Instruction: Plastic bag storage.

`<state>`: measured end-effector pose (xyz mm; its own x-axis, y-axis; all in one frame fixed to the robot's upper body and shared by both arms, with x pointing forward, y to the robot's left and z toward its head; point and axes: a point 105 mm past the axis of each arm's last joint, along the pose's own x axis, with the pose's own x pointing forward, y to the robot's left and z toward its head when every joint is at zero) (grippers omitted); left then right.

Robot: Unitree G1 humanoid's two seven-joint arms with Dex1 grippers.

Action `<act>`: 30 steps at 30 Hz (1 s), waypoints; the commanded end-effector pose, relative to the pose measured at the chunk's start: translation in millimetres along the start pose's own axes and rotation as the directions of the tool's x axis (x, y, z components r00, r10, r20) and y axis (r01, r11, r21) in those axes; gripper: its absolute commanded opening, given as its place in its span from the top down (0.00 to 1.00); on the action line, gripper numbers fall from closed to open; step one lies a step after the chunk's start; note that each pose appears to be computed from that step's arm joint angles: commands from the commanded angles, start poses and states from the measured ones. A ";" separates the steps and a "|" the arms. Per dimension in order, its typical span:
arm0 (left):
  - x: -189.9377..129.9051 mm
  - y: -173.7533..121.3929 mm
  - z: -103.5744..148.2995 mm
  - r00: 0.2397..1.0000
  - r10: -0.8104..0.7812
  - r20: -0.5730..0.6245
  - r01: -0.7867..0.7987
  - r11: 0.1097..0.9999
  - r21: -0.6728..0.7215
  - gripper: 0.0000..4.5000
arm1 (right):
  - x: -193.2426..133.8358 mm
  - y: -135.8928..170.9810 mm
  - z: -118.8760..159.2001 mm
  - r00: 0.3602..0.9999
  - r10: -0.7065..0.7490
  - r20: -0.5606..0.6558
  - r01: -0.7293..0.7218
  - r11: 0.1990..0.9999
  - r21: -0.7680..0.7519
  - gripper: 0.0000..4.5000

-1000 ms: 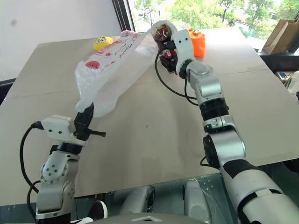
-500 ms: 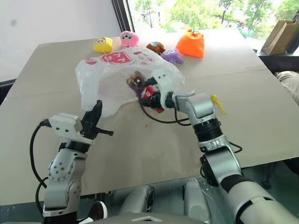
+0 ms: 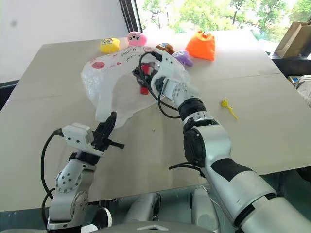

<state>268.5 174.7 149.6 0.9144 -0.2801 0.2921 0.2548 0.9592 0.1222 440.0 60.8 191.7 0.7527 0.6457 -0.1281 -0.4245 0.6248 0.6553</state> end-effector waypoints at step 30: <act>13.1 0.5 -9.0 1.000 0.017 0.019 -0.015 0.996 -0.084 1.00 | -250.0 -189.8 35.9 0.935 -0.352 0.039 0.237 0.540 -0.808 0.00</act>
<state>284.8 175.5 138.1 0.9272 -0.2418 0.2862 0.2472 0.9688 0.0178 343.9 -226.1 114.8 0.8425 0.3968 -0.3643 -0.5014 0.8249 -0.2611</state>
